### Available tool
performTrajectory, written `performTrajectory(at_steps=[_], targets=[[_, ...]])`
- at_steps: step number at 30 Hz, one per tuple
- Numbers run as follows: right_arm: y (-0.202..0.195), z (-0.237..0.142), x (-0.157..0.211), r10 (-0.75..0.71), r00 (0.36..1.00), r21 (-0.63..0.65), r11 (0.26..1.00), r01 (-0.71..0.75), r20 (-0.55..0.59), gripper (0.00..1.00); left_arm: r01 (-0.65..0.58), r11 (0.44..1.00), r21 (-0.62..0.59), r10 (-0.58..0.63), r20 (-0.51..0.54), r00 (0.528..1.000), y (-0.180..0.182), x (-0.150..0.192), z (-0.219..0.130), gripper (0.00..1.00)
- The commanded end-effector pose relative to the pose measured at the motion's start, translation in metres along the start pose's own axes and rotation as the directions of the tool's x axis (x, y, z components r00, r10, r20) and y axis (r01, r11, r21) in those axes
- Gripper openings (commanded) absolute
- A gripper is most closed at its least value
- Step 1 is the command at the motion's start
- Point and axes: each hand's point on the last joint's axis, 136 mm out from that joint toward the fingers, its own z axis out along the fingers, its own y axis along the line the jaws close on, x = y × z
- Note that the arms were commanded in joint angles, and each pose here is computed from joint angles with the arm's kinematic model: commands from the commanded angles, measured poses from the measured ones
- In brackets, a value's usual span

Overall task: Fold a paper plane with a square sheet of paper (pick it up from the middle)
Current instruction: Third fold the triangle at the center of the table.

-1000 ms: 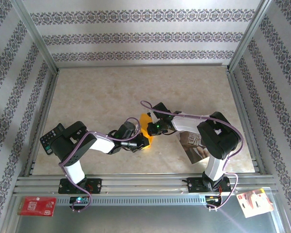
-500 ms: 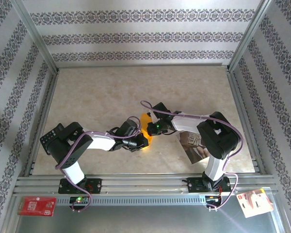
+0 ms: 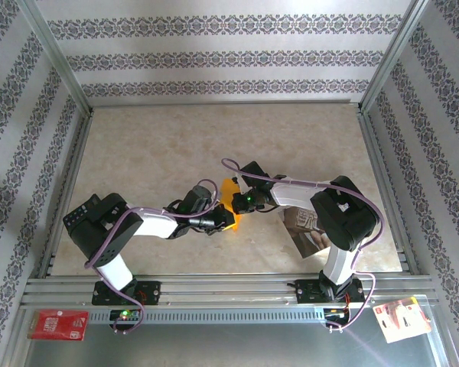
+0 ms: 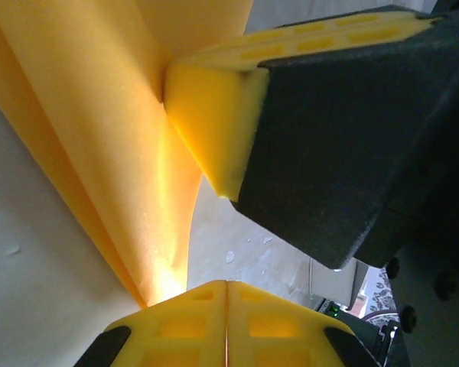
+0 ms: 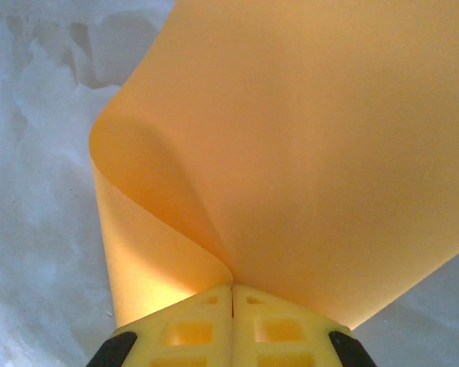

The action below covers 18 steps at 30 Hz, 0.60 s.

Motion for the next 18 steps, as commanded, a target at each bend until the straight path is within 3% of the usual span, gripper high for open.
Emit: performTrajectory(at_steps=[1, 10, 18], targets=[[-0.037, 0.019, 0.049, 0.061, 0.985, 0.115, 0.992, -0.043, -0.159, 0.01, 0.024, 1.0, 0.017, -0.024, 0.021, 0.999, -0.001, -0.01, 0.005, 0.06], [-0.039, 0.019, 0.052, 0.062, 0.984, 0.118, 0.992, -0.042, -0.166, 0.01, 0.07, 0.99, -0.122, -0.071, -0.006, 0.997, 0.038, 0.0, 0.009, 0.05], [-0.039, 0.02, 0.052, 0.064, 0.984, 0.117, 0.992, -0.045, -0.168, 0.01, 0.045, 0.999, -0.026, -0.044, 0.032, 0.999, 0.007, -0.016, -0.003, 0.07]])
